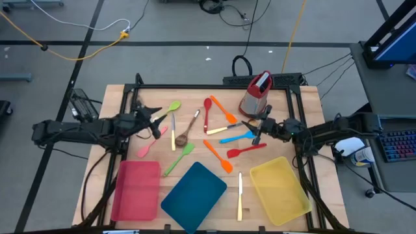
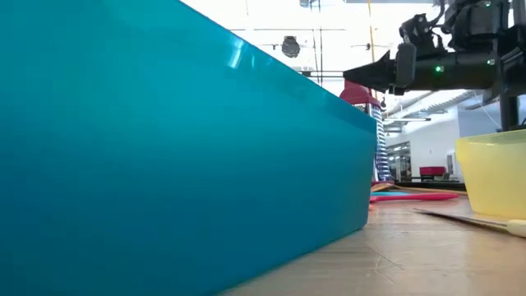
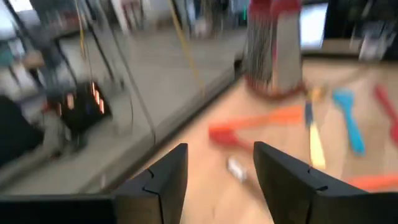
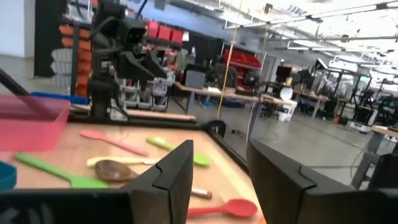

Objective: Pick & Place Kitchen Items
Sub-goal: Put the pink spatula into the pink bin

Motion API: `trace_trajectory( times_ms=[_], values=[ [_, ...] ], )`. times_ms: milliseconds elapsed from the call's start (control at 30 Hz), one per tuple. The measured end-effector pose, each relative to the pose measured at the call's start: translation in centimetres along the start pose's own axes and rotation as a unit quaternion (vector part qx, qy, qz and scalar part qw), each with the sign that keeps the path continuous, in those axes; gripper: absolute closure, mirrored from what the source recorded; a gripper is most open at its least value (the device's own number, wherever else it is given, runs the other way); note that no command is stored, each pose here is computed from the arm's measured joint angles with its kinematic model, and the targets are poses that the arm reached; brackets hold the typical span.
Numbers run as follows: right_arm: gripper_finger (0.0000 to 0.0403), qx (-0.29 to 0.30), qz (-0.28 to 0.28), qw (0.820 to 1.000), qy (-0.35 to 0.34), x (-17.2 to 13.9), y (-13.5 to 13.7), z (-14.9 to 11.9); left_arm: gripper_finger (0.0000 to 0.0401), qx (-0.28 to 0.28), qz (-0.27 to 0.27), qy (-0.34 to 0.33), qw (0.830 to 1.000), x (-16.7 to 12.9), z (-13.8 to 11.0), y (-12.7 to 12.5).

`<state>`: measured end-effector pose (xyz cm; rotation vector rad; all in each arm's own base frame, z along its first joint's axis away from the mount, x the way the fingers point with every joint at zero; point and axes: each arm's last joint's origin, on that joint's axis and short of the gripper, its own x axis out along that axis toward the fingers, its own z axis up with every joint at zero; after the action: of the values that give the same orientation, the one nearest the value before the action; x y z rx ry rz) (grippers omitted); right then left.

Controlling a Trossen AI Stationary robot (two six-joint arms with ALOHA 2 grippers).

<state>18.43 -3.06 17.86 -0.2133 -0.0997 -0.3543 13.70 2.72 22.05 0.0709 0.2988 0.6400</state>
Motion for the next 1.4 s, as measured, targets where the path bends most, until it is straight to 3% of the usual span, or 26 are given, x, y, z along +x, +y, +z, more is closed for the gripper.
trace_trajectory(
  times_ms=[167,300,433,633,867,1067,1400],
  values=[
    [0.0265,-0.006,0.004,1.0,0.017,0.1,0.1,-0.5,0.0219,-0.03,0.012,0.122,0.992,0.4,0.9,-0.3],
    [0.0264,-0.008,0.005,1.0,0.022,0.0,0.2,-0.7,0.0219,-0.073,-0.001,0.216,0.974,0.5,1.1,-0.6],
    [0.0265,-0.01,0.005,1.0,0.027,-0.1,0.2,-0.9,0.0219,-0.118,-0.013,0.327,0.938,0.3,0.1,-0.9],
    [0.0266,-0.014,-0.005,0.999,0.035,-0.1,0.1,-1.0,0.0219,-0.137,0.002,0.46,0.877,0.2,-1.9,-1.2],
    [0.0265,-0.037,-0.094,0.993,0.055,-0.1,-0.8,-1.2,0.0219,-0.173,0.005,0.52,0.836,1.1,-2.8,-2.1],
    [0.0266,-0.043,-0.118,0.99,0.059,0.0,-1.7,-1.3,0.0219,-0.156,0.03,0.556,0.816,1.8,-3.8,-2.6],
    [0.0267,-0.047,-0.159,0.984,0.067,0.1,-3.2,-1.6,0.0219,-0.151,0.07,0.636,0.754,2.1,-6.4,-3.0]
  ],
)
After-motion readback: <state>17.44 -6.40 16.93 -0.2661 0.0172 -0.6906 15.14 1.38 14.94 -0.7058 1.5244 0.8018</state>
